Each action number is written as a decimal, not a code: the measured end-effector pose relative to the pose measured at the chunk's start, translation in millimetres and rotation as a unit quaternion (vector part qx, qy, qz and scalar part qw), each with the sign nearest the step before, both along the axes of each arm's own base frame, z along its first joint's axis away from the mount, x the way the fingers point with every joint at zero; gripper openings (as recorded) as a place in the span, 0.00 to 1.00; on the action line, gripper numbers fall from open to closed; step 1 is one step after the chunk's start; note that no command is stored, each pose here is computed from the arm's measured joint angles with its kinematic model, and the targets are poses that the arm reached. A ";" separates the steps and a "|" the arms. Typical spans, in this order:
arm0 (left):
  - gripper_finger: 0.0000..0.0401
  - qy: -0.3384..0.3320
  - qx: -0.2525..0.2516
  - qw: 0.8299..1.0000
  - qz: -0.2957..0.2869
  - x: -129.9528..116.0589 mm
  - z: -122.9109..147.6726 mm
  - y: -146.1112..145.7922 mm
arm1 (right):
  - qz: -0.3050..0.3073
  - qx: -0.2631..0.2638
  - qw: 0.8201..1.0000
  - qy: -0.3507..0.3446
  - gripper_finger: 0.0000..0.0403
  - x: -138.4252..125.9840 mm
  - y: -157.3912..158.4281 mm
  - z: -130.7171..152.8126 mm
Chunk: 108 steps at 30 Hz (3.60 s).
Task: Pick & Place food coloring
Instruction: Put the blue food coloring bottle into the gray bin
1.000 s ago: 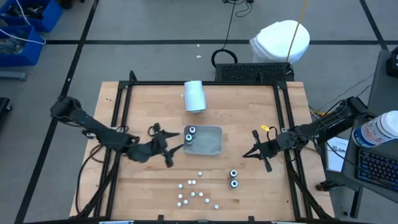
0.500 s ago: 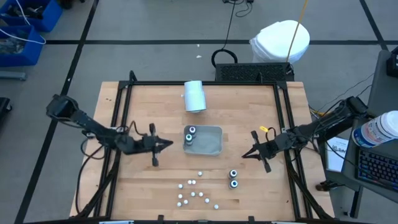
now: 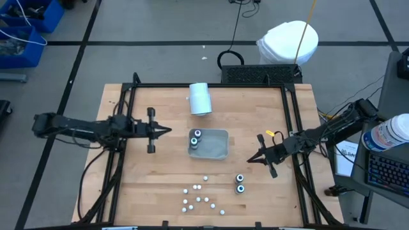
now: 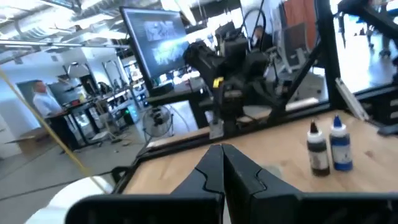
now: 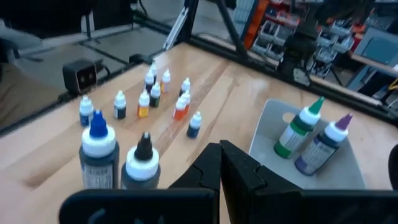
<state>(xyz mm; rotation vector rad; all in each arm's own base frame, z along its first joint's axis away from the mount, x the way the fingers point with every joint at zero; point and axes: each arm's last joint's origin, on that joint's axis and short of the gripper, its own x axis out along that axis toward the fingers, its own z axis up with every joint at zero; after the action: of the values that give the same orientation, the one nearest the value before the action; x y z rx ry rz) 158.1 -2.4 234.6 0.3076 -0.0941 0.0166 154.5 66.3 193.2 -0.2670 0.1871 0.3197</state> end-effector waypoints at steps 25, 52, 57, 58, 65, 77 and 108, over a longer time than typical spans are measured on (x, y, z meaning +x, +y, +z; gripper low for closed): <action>0.02 0.068 -0.197 0.976 0.055 -27.6 -73.7 9.2 | -0.091 -0.076 0.988 0.104 0.00 44.1 39.2 79.2; 0.09 0.089 -0.248 0.964 0.038 -26.6 -77.9 5.1 | -0.181 0.043 0.969 0.166 0.35 79.5 197.3 112.1; 0.09 0.101 -0.253 0.962 0.016 -26.6 -79.1 3.6 | -0.220 0.075 0.951 0.203 0.32 69.7 203.5 120.1; 0.09 0.101 -0.254 0.962 0.015 -26.6 -79.1 3.5 | -0.226 0.083 0.948 0.209 0.32 65.8 204.6 120.3; 0.09 0.100 -0.247 0.964 0.015 -26.5 -78.9 3.6 | -0.300 0.135 0.922 0.203 0.30 49.7 222.2 85.9; 0.09 0.105 -0.250 0.962 0.011 -26.6 -79.5 3.3 | -0.348 0.108 0.909 0.205 0.44 65.7 235.3 37.5; 0.09 0.116 -0.248 0.962 0.008 -26.8 -81.4 3.0 | -0.439 0.152 0.866 0.185 0.60 55.8 205.4 -15.8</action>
<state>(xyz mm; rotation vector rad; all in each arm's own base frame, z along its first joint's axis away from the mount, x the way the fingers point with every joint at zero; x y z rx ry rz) 131.2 0.5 153.3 -0.1935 0.1449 0.0187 210.3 271.7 177.4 0.2122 0.6058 -0.5184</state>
